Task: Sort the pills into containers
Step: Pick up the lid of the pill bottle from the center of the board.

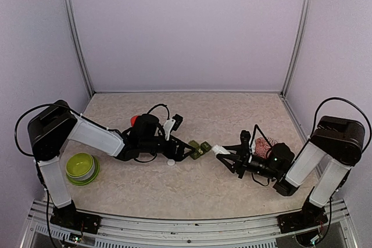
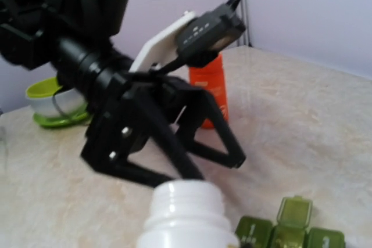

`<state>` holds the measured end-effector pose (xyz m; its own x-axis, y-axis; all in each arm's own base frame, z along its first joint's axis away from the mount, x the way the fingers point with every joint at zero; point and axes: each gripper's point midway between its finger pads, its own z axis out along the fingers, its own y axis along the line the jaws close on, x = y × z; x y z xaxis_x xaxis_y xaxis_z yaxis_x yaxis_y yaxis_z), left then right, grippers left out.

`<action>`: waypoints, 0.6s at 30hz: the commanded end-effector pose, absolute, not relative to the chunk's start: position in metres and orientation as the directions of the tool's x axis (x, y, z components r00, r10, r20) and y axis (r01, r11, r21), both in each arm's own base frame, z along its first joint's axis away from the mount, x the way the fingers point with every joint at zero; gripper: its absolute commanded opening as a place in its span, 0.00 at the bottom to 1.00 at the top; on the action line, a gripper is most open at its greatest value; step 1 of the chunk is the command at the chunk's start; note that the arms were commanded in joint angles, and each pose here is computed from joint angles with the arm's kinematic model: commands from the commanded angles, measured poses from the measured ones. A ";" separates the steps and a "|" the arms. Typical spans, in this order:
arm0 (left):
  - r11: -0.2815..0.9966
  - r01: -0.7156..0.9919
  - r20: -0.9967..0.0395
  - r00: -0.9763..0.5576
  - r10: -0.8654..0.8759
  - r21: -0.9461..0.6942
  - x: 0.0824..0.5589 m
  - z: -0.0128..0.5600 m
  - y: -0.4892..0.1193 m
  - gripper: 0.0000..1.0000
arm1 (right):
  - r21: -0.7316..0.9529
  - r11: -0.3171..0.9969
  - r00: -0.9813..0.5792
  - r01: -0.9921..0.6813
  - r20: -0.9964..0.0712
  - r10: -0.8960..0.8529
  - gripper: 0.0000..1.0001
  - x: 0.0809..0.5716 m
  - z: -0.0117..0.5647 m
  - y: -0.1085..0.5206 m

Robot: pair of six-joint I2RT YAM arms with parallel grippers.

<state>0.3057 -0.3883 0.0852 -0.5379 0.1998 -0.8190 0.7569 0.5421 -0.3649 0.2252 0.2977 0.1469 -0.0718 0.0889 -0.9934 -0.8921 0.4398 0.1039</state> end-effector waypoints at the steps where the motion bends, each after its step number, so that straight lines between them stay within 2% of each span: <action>1: 0.536 0.767 -0.833 -0.518 0.193 -0.353 0.309 0.094 -0.392 0.99 | -0.059 0.405 0.189 -0.912 -0.938 0.290 0.01 0.201 0.228 0.281; 11: 0.526 0.777 -0.843 -0.504 0.188 -0.347 0.307 0.103 -0.390 0.99 | -0.171 0.496 0.401 -0.851 -0.822 0.405 0.00 0.164 0.298 0.233; 18: 0.524 0.781 -0.844 -0.499 0.197 -0.339 0.306 0.111 -0.390 0.99 | -0.199 0.554 0.469 -0.808 -0.787 0.402 0.00 0.148 0.320 0.208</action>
